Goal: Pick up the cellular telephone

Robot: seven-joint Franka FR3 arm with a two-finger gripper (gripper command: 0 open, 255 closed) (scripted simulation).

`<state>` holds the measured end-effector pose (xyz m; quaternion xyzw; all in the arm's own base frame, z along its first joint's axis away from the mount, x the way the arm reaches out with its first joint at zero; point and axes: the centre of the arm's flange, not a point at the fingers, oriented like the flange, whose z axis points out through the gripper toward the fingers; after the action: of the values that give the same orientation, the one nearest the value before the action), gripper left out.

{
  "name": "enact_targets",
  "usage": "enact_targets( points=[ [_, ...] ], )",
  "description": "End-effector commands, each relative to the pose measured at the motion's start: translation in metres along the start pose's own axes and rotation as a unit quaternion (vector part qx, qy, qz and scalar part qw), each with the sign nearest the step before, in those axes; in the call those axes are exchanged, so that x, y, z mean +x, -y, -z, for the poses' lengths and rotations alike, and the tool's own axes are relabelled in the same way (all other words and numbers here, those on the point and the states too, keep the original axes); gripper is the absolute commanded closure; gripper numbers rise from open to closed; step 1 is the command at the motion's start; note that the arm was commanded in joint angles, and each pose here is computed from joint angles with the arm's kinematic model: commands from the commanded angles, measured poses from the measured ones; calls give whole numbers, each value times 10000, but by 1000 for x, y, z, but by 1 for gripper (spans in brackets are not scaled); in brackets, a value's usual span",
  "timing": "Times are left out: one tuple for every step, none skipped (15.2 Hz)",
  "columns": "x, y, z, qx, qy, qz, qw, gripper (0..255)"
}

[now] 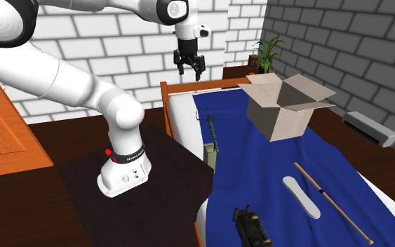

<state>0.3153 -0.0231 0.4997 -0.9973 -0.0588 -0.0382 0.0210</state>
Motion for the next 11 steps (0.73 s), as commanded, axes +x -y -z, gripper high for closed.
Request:
enact_targets(
  points=[
    [0,-10,-24,9,9,211,9998,0],
    [-1,-15,-36,14,17,311,9995,0],
    [-2,-20,-49,19,24,410,9992,0],
    [-3,-25,-61,24,32,509,9987,0],
    [-4,-29,-73,29,40,608,9981,0],
    [-4,-34,-85,34,47,707,9975,0],
    [-5,-39,-98,39,55,806,9967,0],
    [-5,-44,-110,44,63,905,9959,0],
    [-6,-49,-122,50,70,1004,9949,0],
    [-6,-54,-135,55,78,1103,9939,0],
    [-6,-59,-147,60,86,1202,9927,0]
  ],
)
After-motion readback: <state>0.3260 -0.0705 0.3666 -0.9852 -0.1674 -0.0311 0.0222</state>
